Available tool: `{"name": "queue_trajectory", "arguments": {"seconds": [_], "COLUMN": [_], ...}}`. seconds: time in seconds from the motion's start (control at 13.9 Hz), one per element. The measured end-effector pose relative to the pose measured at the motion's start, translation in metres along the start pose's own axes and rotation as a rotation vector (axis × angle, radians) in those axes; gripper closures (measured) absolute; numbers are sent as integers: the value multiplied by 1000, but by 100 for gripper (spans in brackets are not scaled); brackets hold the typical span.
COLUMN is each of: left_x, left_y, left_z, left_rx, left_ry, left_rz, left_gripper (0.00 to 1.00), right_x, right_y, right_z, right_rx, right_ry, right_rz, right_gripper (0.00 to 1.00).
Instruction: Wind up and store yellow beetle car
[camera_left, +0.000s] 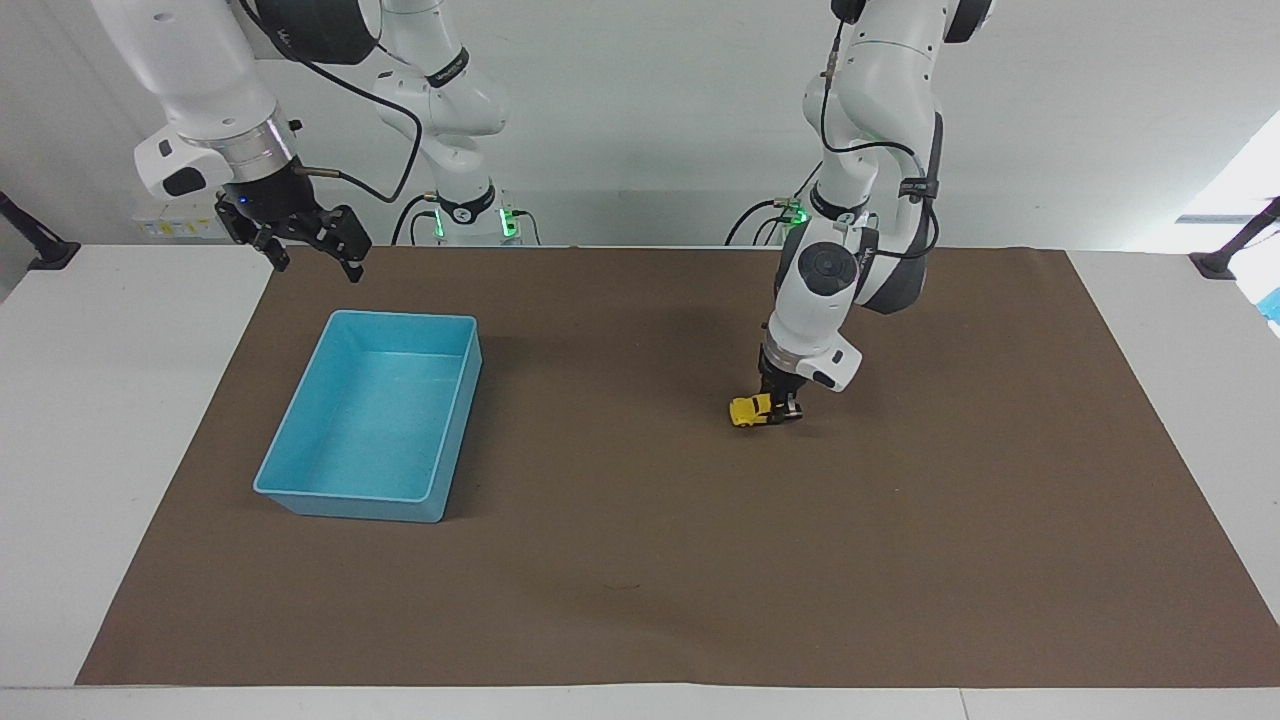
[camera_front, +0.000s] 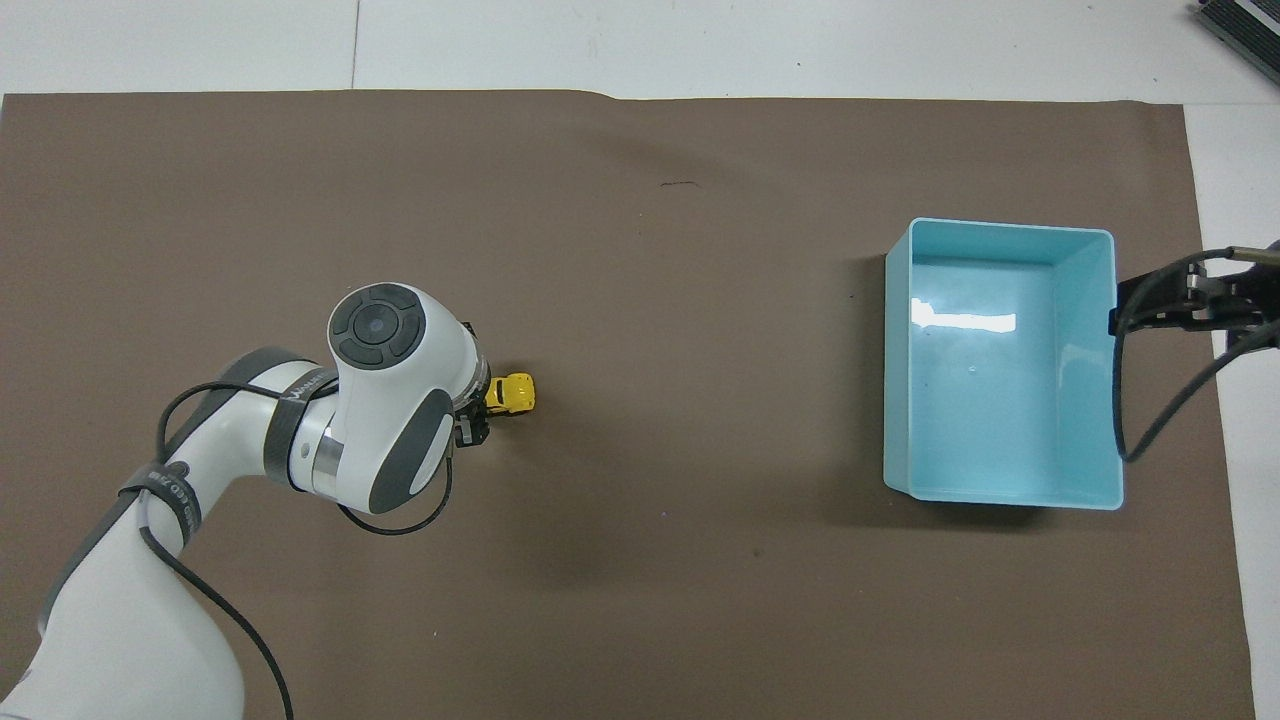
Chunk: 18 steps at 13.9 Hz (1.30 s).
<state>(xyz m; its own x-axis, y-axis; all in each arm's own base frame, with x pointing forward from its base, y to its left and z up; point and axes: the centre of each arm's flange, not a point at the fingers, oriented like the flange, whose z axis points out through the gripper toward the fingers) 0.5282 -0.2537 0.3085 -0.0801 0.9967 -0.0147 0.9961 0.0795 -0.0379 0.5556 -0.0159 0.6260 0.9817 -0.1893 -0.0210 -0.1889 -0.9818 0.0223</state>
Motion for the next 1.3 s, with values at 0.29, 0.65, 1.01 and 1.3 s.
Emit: {"name": "queue_trajectory", "arguments": {"seconds": [0.29,0.65,1.01,1.3], "left_x": [10,19,34,44], "left_y": [1,3,21,44], "left_z": [0,0,-10,-41], "left_rx": [2,4,-28,-65], "left_ry": [6,13,41,27], "left_rz": [-9,-16,-19,-50], "left_gripper": [54,54,3,0], "right_x": [0,0,0,0], "right_y": [0,0,0,0], "right_z": [0,0,0,0], "right_rx": [0,0,0,0], "right_ry": [0,0,0,0], "right_rz": [0,0,0,0], "right_gripper": [0,0,0,0]}}
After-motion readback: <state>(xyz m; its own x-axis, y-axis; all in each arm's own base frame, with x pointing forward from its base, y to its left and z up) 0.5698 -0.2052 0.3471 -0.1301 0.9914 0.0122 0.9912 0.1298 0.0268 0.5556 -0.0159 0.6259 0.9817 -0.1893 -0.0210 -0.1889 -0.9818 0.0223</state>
